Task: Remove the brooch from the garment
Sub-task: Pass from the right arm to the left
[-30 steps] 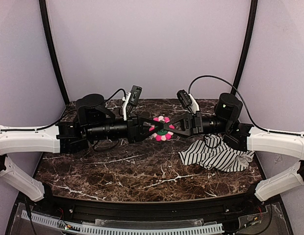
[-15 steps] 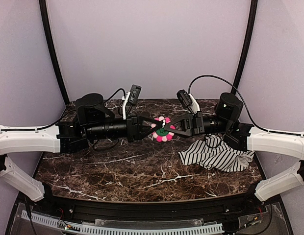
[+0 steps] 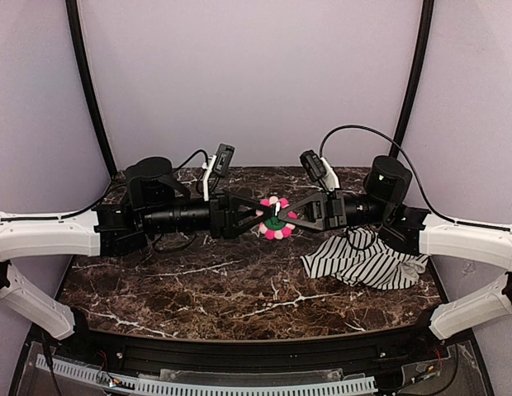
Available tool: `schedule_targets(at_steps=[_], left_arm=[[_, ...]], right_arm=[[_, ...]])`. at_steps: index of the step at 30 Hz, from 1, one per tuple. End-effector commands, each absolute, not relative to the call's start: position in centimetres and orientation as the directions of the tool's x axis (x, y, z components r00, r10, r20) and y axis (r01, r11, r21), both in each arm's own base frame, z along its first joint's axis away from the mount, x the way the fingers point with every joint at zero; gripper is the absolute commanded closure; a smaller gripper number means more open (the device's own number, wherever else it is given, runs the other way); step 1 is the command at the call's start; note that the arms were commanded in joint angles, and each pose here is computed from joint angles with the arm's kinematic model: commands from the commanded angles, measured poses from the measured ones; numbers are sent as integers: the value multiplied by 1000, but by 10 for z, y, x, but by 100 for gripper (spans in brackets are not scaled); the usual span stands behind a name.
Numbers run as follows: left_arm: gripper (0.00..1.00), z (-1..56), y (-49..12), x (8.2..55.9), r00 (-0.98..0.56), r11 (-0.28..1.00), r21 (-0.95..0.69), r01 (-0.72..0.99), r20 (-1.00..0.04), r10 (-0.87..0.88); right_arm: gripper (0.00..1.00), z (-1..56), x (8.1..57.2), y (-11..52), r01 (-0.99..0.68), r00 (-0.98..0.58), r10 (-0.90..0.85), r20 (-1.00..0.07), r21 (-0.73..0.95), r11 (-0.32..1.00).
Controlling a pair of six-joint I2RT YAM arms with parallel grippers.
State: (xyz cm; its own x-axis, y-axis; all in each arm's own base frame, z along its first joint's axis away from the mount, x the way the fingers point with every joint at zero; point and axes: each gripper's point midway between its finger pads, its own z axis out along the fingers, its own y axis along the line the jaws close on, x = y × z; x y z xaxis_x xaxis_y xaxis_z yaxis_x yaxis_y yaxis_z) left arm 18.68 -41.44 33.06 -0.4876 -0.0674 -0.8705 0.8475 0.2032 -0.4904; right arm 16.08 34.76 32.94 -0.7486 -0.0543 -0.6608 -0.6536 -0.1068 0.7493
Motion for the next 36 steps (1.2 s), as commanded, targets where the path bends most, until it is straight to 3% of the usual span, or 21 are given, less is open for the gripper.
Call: schedule_targets(at_steps=[1,4,10,15,27,36], left_arm=[[37,342,-414,170,-516,109,-516,850,-856,-28],[43,338,-418,166,-533,80,-532,843,-846,-11],[42,339,-424,165,-547,40,-548,836,-837,-18],[51,341,-427,165,-550,29,-551,834,-835,-27],[52,343,-428,166,-551,15,-552,834,-834,-39],[89,343,-432,161,-564,-24,-563,826,-825,-30]], right_arm=[[100,345,154,343,-691,-709,-44,-704,705,-157],[100,345,152,342,-695,-704,-48,-709,702,-156],[100,344,149,340,-695,-702,-57,-710,701,-161],[100,342,147,340,-693,-702,-67,-709,701,-165],[100,340,146,341,-688,-704,-82,-706,706,-169],[100,338,147,341,-689,-704,-82,-706,706,-164]])
